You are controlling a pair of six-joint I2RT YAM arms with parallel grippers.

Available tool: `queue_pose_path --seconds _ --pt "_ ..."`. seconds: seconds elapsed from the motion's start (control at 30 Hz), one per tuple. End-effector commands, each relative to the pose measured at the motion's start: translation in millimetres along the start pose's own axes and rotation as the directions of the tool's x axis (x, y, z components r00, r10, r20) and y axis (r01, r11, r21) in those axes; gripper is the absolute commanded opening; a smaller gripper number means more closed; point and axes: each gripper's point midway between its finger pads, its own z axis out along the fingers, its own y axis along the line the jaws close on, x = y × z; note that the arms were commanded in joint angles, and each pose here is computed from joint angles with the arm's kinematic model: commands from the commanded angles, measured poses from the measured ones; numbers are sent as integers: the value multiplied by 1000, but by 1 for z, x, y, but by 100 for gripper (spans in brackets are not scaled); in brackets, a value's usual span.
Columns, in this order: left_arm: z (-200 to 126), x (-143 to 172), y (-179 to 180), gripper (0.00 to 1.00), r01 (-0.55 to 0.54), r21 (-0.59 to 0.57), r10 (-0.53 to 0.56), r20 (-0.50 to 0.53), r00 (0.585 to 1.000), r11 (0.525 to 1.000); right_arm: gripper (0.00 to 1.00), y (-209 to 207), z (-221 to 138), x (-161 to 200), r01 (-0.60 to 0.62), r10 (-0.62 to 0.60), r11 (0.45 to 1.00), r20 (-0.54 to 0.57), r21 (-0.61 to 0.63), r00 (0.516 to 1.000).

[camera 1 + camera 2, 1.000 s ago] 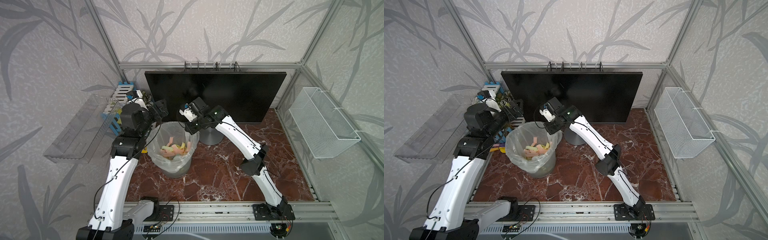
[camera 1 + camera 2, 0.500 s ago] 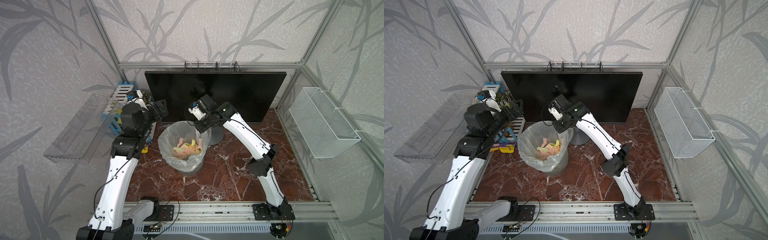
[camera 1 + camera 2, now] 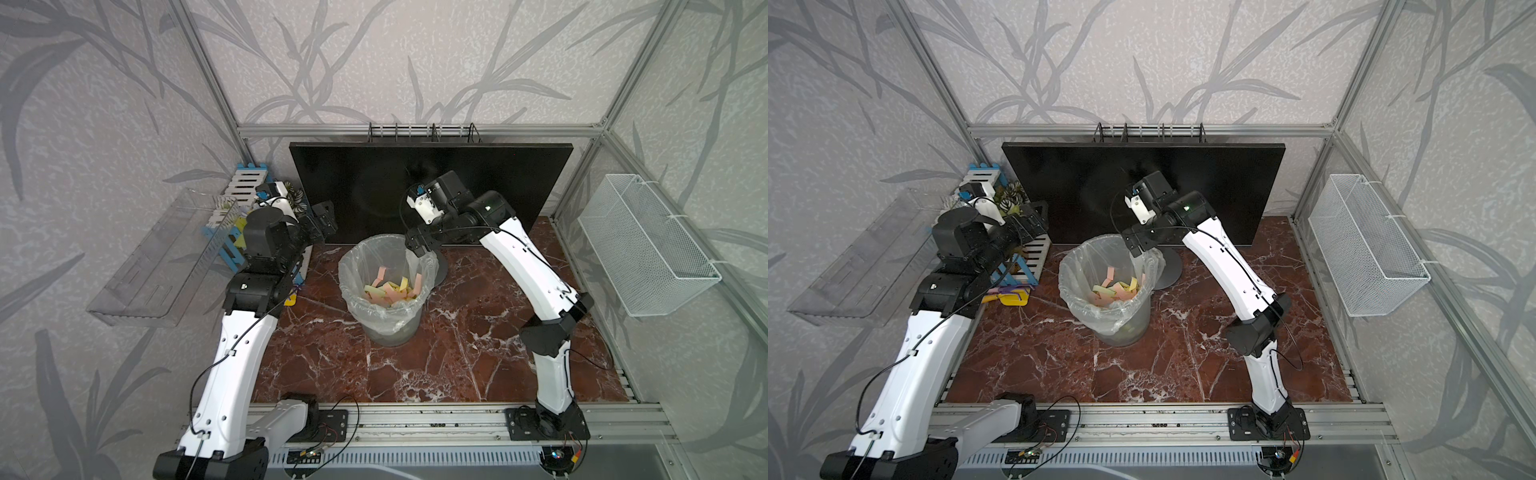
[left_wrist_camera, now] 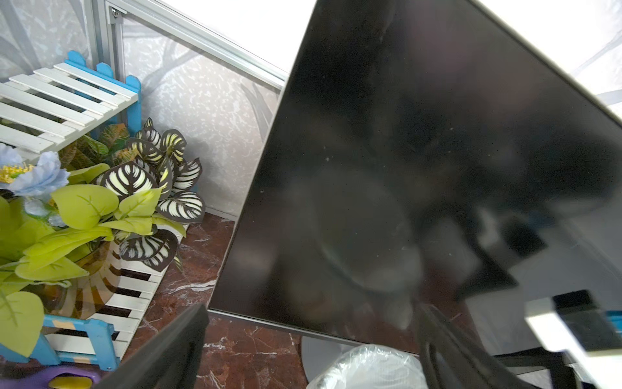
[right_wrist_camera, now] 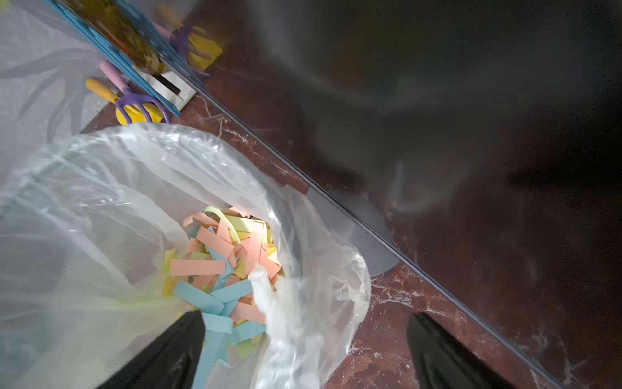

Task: Remove the sticky note from the monitor
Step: Move the trash bin to the center of the board, then reset both arms

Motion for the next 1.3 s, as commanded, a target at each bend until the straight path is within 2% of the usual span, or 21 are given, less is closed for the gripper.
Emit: queue_pose_path --seconds 0.0,0.07,0.13,0.2,0.27,0.33,0.43,0.5,0.57,0.63,0.73,0.8,0.87,0.93,0.97,1.03,1.07,1.13,1.2,1.23,1.27 --pt "-2 8 16 100 -92 -58 93 15 996 994 99 -40 -95 -25 -99 87 994 237 40 968" --pt "-4 20 30 100 -141 -106 144 21 989 984 99 -67 -126 -16 -168 137 984 341 61 930" --pt "-10 30 47 100 -174 -168 185 49 982 970 99 -99 -152 0 -256 180 962 481 98 858" --pt "-19 37 61 100 -205 -216 231 105 967 955 99 -139 -178 31 -380 219 912 600 154 770" --pt "-26 46 77 100 -206 -272 256 165 952 940 99 -171 -189 64 -489 234 846 676 213 699" --pt "-26 66 97 100 -219 -328 283 160 946 919 99 -201 -179 100 -543 210 785 697 297 685" --pt "-15 100 119 100 -266 -379 317 77 945 887 99 -252 -147 162 -649 270 652 681 391 681" --pt "-13 120 141 100 -219 -447 279 72 958 868 99 -279 -117 201 -669 289 575 647 472 705" --pt "-10 132 151 99 -225 -463 291 76 954 857 99 -292 -91 225 -655 303 543 605 526 737" --pt "-6 141 159 99 -236 -484 308 74 948 843 99 -299 -62 240 -648 324 549 581 527 747" --pt "6 160 173 98 -248 -502 316 53 947 828 99 -299 -12 257 -633 360 604 543 484 759" --pt "13 167 176 98 -267 -499 339 59 939 825 99 -297 10 258 -599 331 659 540 455 774" --pt "20 174 176 99 -281 -468 354 73 933 838 99 -291 35 274 -534 296 691 483 487 824" --pt "27 187 178 99 -298 -439 363 69 929 848 99 -289 42 265 -496 242 734 505 463 829" --pt "29 190 176 99 -306 -421 372 84 924 854 99 -285 48 273 -487 257 742 475 461 842" --pt "35 201 176 100 -299 -385 364 108 925 873 99 -281 63 284 -474 216 763 519 439 827" --pt "39 206 174 100 -322 -360 380 103 919 876 99 -283 59 277 -480 167 762 584 435 794" --pt "51 209 173 100 -337 -340 393 110 913 878 99 -288 55 279 -502 225 733 533 459 816" --pt "67 224 171 100 -367 -278 399 68 914 888 99 -288 56 282 -506 190 732 576 457 795" --pt "71 238 174 100 -385 -266 409 39 912 884 99 -290 51 281 -522 179 710 596 473 783" --pt "69 229 168 100 -384 -258 421 108 900 887 99 -296 44 289 -556 195 652 595 516 780"
